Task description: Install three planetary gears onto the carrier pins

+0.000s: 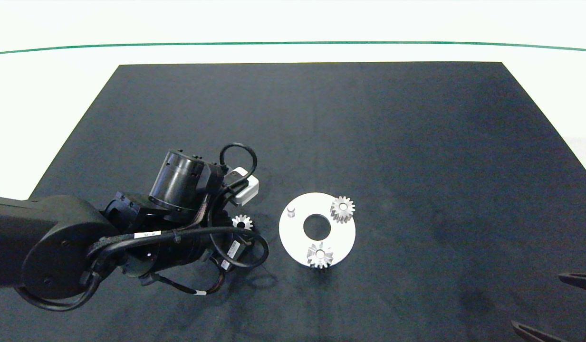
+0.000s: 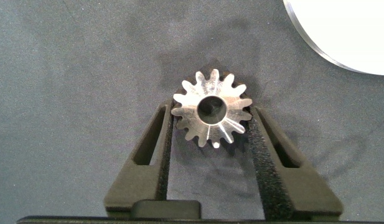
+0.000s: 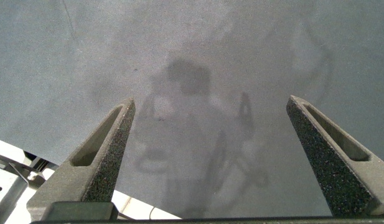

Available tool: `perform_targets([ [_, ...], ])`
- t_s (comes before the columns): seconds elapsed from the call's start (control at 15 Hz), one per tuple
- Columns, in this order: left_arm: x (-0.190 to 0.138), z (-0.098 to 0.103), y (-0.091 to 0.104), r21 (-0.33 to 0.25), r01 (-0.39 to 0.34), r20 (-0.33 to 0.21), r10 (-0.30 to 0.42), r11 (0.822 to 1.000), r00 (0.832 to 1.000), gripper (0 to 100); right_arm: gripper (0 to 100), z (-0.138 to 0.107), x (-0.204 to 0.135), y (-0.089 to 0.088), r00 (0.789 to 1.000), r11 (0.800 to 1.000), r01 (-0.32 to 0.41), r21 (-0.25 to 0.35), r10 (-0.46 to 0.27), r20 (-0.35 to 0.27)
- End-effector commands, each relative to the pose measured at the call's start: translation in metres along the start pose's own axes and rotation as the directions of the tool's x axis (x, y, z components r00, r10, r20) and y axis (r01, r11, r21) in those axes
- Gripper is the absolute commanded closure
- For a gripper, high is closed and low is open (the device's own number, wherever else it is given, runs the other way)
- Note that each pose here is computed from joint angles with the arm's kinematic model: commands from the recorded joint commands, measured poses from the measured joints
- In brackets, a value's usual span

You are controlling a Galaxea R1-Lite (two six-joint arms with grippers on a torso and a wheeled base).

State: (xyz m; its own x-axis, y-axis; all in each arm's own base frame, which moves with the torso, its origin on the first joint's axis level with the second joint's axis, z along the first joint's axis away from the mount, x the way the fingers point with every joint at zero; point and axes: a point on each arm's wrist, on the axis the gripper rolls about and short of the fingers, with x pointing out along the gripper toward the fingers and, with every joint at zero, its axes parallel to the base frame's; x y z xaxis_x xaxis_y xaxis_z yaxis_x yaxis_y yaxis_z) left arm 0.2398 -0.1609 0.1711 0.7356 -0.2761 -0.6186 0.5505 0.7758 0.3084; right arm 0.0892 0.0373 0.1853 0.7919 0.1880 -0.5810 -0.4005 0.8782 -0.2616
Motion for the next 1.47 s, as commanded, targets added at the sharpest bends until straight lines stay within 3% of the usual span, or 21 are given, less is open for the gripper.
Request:
perform_targets([
  [0.07,-0.0001,0.0001,0.0001,0.001,-0.002,0.000,0.002,1.000,1.000,63,0,-0.0001,0.0005,0.0001,1.000,1.000,0.000,-0.003,0.000,-0.004],
  [1.2,0.0031,-0.0039,-0.0043,0.007,0.009,-0.019,-0.009,1.000,1.000,97,0,0.0001,0.0010,0.0005,1.000,1.000,-0.006,-0.011,0.006,-0.006],
  [1.47,-0.0010,0.0008,-0.0055,-0.012,0.004,0.017,-0.004,1.000,1.000,100,0,0.0004,-0.0018,0.0001,1.000,1.000,-0.004,-0.014,0.004,0.010],
])
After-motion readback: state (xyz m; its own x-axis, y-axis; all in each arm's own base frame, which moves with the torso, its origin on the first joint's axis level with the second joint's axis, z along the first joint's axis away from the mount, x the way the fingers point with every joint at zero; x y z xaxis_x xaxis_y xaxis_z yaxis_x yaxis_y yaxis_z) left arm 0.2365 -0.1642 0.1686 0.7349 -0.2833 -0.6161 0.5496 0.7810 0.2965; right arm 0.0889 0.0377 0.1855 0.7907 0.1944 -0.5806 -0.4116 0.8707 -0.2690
